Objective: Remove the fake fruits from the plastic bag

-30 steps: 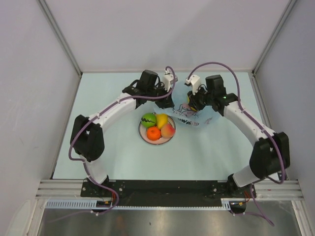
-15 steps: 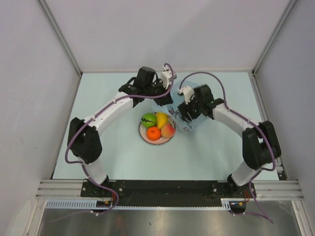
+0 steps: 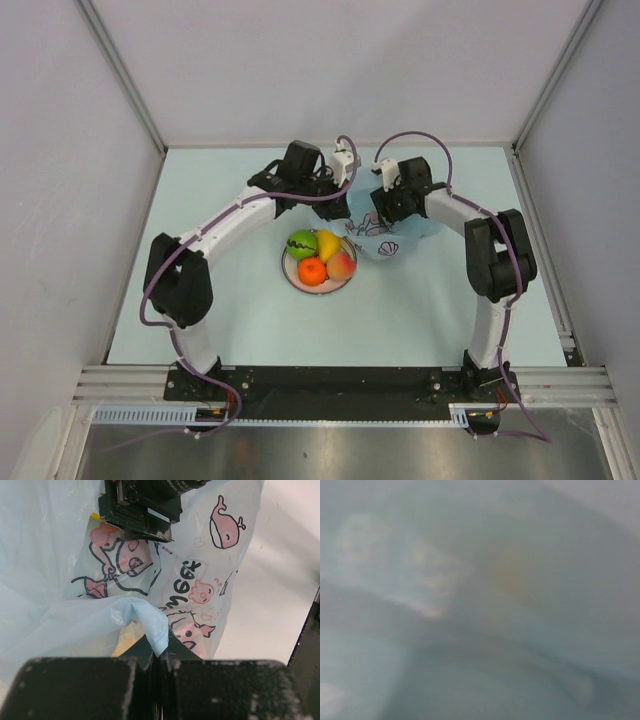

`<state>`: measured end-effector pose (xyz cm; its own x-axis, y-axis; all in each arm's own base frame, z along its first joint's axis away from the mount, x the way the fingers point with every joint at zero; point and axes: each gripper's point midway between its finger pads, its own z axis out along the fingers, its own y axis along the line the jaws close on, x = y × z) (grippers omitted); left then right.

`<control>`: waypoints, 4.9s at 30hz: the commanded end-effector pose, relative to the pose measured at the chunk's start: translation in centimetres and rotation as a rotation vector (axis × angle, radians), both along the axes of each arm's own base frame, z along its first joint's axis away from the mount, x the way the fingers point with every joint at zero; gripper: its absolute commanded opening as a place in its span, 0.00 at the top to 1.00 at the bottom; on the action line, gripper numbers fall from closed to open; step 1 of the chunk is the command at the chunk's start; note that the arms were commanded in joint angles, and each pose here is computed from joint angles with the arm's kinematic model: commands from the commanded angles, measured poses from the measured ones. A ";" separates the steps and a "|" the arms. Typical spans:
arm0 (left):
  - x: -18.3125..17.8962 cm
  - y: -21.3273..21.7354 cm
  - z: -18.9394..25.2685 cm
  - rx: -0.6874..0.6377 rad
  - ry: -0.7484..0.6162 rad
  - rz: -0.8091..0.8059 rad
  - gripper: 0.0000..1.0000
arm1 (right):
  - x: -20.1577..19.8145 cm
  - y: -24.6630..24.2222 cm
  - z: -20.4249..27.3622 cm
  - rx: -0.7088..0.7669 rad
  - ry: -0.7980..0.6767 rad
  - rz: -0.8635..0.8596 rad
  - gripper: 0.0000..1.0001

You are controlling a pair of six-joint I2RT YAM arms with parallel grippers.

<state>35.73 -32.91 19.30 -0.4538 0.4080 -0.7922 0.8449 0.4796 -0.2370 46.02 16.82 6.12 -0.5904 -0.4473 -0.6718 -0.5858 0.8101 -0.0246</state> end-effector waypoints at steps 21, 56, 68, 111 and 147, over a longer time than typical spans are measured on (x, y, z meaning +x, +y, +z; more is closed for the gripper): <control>2.2 -1.8 2.1 -0.054 -0.052 0.033 1.00 | -6.0 3.1 14.5 0.219 -0.124 0.280 0.75; 8.6 -2.3 17.4 -0.372 -0.208 0.139 0.16 | -19.4 2.2 33.3 0.308 -0.489 0.341 0.82; 2.0 13.1 19.4 -0.331 -0.284 0.392 0.05 | -25.2 17.7 21.6 0.192 -0.223 0.902 0.86; -5.2 19.9 16.3 -0.466 -0.267 0.543 0.03 | -23.8 22.8 2.5 0.104 0.210 0.502 0.88; -4.9 19.2 15.2 -0.510 -0.214 0.527 0.04 | -23.2 23.8 1.5 -0.004 0.091 0.623 0.59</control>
<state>31.05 -13.51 33.62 -0.3288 -0.2485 -0.9111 0.5613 0.7244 -0.4002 22.15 38.90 6.06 -0.3836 -0.7236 -0.5738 -0.9142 0.3856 0.1248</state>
